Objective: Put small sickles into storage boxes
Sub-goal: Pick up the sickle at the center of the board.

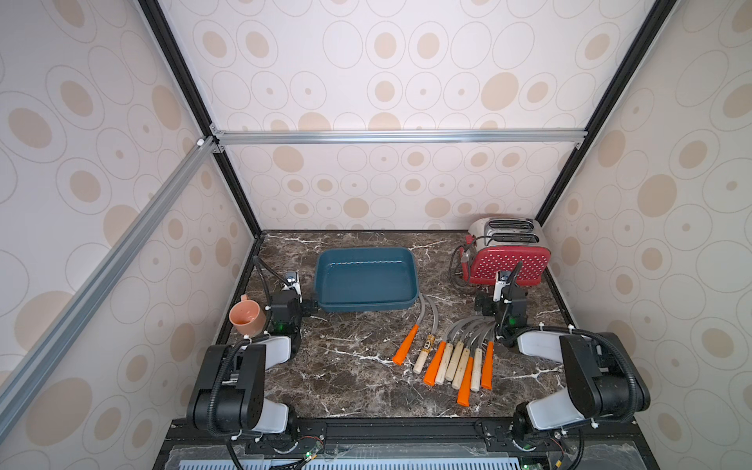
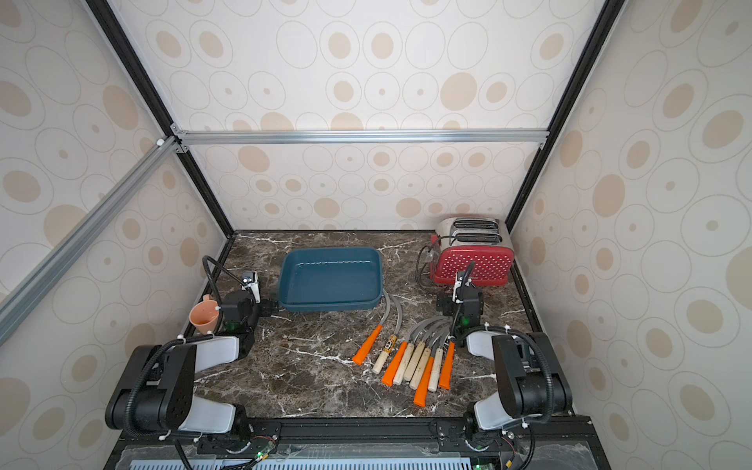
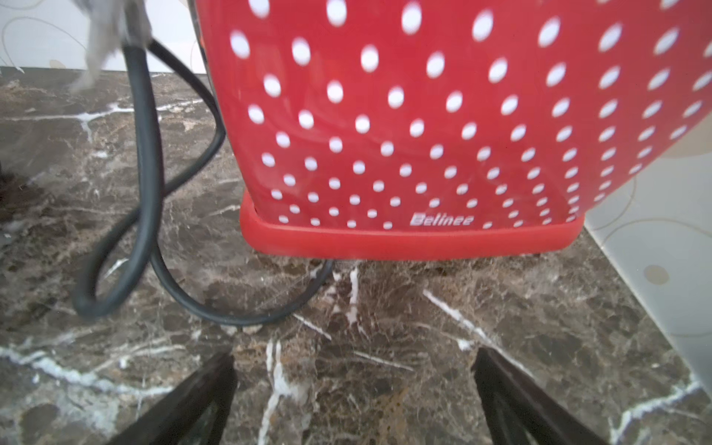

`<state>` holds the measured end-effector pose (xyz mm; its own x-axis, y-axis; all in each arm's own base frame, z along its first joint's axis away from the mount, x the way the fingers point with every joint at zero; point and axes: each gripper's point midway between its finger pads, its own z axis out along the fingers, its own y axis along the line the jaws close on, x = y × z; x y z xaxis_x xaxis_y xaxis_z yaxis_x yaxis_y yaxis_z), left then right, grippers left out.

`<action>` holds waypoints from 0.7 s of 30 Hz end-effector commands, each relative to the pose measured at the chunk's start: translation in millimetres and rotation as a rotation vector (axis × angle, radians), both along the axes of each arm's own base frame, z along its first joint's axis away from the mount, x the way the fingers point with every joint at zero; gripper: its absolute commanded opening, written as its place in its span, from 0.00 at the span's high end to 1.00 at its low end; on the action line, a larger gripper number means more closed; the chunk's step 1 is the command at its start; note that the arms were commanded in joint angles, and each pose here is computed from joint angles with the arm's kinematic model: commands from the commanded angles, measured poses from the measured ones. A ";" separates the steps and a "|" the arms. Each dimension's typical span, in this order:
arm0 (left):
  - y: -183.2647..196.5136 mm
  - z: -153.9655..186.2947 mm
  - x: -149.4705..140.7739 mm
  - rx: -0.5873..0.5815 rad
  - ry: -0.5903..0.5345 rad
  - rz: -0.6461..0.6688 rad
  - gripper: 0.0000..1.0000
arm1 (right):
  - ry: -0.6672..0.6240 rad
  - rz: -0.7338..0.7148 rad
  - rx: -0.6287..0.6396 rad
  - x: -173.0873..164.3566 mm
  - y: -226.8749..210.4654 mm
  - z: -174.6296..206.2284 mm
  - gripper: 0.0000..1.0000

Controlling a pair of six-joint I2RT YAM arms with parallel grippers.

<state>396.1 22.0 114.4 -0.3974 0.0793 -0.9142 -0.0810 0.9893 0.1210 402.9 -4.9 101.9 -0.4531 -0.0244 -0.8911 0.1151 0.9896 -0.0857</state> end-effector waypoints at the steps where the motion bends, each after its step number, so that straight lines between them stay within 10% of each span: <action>1: -20.8 24.2 11.7 -0.022 0.085 -0.122 0.01 | 0.092 -0.038 -0.011 -0.9 -6.5 13.3 0.00; 10: -22.7 60.0 2.2 -0.071 0.187 -0.105 0.01 | 0.366 -0.113 0.169 -19.0 3.8 0.3 0.00; 21: -22.9 105.9 -35.6 0.034 0.239 -0.155 0.01 | 0.288 -0.064 0.339 -38.9 25.0 41.1 0.00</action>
